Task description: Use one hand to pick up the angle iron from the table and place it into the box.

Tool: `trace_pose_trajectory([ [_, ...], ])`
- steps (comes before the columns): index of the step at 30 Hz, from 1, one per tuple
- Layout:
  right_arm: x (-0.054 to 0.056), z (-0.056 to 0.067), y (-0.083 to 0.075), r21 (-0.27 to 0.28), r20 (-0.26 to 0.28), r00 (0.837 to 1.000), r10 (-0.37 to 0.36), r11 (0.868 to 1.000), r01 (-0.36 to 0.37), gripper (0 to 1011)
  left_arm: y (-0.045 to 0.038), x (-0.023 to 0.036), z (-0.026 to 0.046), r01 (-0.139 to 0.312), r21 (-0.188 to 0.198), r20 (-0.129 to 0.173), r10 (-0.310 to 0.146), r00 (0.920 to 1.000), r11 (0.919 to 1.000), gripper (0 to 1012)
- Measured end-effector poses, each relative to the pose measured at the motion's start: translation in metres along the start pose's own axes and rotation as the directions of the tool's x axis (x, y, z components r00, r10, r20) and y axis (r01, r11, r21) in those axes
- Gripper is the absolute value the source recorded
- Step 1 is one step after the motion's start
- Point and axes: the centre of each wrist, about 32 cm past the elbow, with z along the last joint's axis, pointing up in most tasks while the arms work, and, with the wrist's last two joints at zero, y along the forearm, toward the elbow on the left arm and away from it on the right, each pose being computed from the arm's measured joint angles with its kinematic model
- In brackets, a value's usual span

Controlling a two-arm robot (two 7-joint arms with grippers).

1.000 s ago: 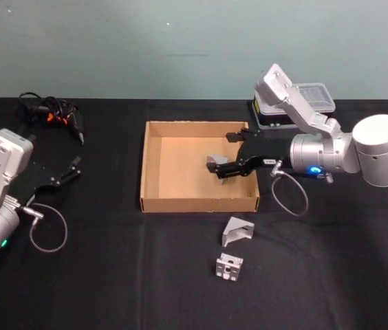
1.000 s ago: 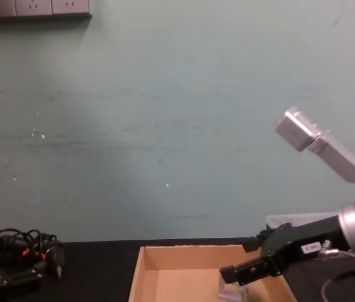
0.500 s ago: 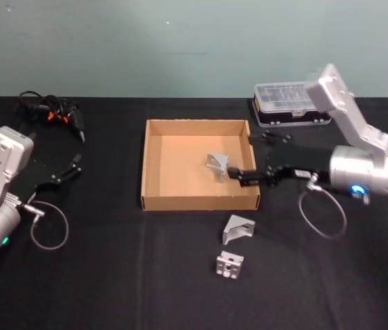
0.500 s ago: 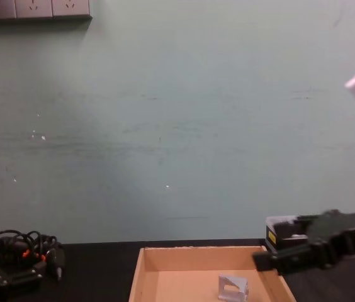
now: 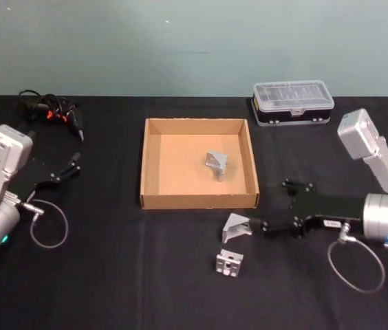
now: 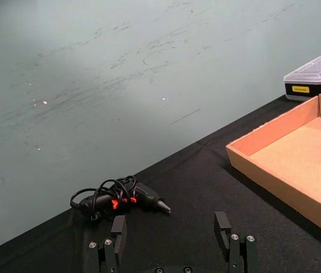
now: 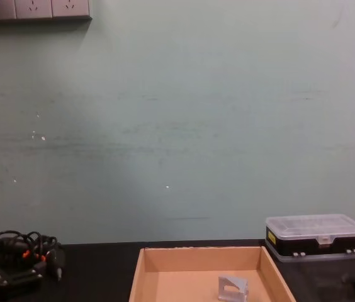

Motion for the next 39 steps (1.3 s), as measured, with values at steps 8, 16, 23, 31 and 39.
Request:
trace_pose_trajectory([
  [8,0.0,-0.012,0.003,-0.049,-0.033,0.998,0.047,0.998,-0.048,1004,0.0,0.0,0.0,0.0,0.0,0.0,0.0,1.0,1.0,1011],
  [16,0.004,-0.018,0.01,-0.081,-0.028,0.998,0.047,0.995,-0.049,1004,0.0,0.0,0.0,0.0,0.0,0.0,0.0,1.0,1.0,1011],
  [23,0.005,-0.024,0.015,-0.115,-0.016,0.999,0.038,0.993,-0.04,1004,0.0,0.0,0.0,0.0,0.0,0.0,0.0,1.0,1.0,1011],
  [31,0.005,-0.025,0.019,-0.121,-0.007,0.999,0.039,0.992,-0.039,1004,0.0,0.0,0.0,0.0,0.0,0.0,0.0,1.0,1.0,1011],
  [39,0.004,-0.024,0.024,-0.12,-0.003,0.999,0.035,0.992,-0.035,1004,0.0,0.0,0.0,0.0,0.0,0.0,0.0,1.0,1.0,1011],
])
